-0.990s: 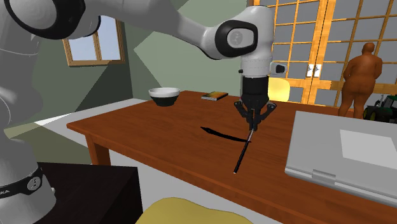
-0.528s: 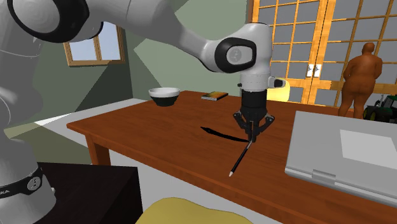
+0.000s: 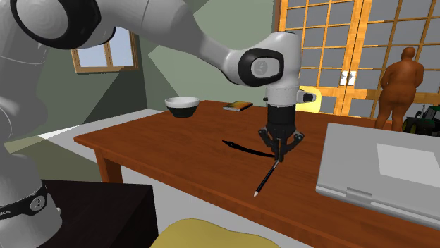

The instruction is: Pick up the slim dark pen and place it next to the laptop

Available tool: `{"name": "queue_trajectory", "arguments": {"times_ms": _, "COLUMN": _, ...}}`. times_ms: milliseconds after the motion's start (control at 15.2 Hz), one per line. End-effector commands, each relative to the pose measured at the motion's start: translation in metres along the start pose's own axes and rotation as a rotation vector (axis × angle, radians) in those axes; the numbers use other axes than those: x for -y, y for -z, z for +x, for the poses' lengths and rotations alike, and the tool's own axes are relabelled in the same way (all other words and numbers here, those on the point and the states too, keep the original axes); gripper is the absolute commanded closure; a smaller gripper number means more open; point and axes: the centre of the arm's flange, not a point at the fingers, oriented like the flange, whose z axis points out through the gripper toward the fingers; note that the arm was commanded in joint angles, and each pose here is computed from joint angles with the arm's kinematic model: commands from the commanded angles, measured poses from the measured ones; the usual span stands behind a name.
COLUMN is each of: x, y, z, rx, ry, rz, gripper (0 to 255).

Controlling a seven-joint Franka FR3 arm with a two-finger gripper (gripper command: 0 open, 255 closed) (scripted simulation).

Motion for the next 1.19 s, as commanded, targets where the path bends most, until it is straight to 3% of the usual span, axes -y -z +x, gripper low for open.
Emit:
{"name": "queue_trajectory", "arguments": {"times_ms": 0, "x": 0.0, "y": 0.0, "z": 0.0, "rx": 0.0, "ry": 0.0, "rz": 0.0, "gripper": 255}}
{"name": "queue_trajectory", "arguments": {"times_ms": 66, "x": 0.0, "y": 0.0, "z": 0.0, "rx": 0.0, "ry": 0.0, "rz": 0.0, "gripper": 0}}
{"name": "queue_trajectory", "arguments": {"times_ms": 396, "x": 0.0, "y": 0.0, "z": 0.0, "rx": 0.0, "ry": 0.0, "rz": 0.0, "gripper": 0}}
{"name": "queue_trajectory", "arguments": {"times_ms": 660, "x": 0.0, "y": 0.05, "z": 0.0, "rx": 0.0, "ry": 0.0, "rz": 0.0, "gripper": 0}}
{"name": "queue_trajectory", "arguments": {"times_ms": 1122, "x": 0.0, "y": 0.05, "z": 0.0, "rx": 0.0, "ry": 0.0, "rz": 0.0, "gripper": 0}}
